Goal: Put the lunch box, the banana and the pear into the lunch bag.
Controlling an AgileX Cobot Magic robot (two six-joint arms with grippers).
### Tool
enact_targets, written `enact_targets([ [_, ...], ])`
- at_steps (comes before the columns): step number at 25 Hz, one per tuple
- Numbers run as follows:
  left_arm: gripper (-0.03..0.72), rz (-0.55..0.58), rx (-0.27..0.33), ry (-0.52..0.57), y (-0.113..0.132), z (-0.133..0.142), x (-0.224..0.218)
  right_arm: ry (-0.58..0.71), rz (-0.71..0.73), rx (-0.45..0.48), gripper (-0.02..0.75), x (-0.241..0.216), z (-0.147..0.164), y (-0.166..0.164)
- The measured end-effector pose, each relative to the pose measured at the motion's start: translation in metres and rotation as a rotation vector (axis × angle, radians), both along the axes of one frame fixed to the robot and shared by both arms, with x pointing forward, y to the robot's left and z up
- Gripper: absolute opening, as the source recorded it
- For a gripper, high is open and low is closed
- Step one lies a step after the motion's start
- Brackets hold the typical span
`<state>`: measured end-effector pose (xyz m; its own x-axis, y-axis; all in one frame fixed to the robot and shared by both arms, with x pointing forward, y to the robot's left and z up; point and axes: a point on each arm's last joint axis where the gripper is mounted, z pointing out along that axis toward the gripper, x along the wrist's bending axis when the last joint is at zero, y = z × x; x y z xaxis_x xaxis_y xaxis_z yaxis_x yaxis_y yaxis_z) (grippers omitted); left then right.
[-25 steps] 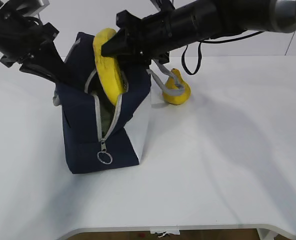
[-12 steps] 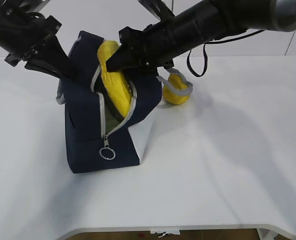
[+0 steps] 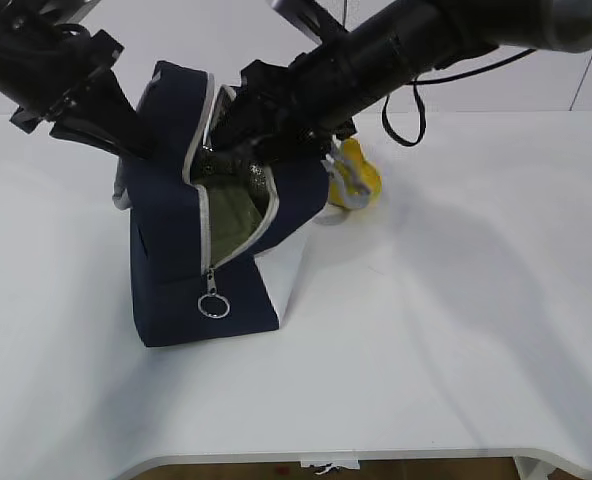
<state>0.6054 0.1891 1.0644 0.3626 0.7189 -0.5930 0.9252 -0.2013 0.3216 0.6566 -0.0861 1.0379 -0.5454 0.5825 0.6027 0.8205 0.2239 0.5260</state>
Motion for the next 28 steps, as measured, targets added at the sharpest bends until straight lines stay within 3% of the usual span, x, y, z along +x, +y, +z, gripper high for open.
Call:
enact_targets([
  [7,0.015,-0.004,0.018,-0.003,0.001,-0.001,0.0,-0.126,-0.041,-0.173,0.53,0.01,0.046,-0.011],
  [13,0.015,-0.006,0.03,-0.004,0.002,-0.002,0.0,-0.185,-0.233,-0.346,0.53,0.02,0.071,-0.03],
  [19,0.015,-0.007,0.033,-0.005,0.002,-0.002,0.0,-0.203,-0.437,-0.565,0.528,0.032,0.063,-0.057],
  [28,0.015,-0.007,0.035,-0.005,0.002,-0.002,0.0,-0.216,-0.505,-0.575,0.527,0.064,0.022,-0.066],
])
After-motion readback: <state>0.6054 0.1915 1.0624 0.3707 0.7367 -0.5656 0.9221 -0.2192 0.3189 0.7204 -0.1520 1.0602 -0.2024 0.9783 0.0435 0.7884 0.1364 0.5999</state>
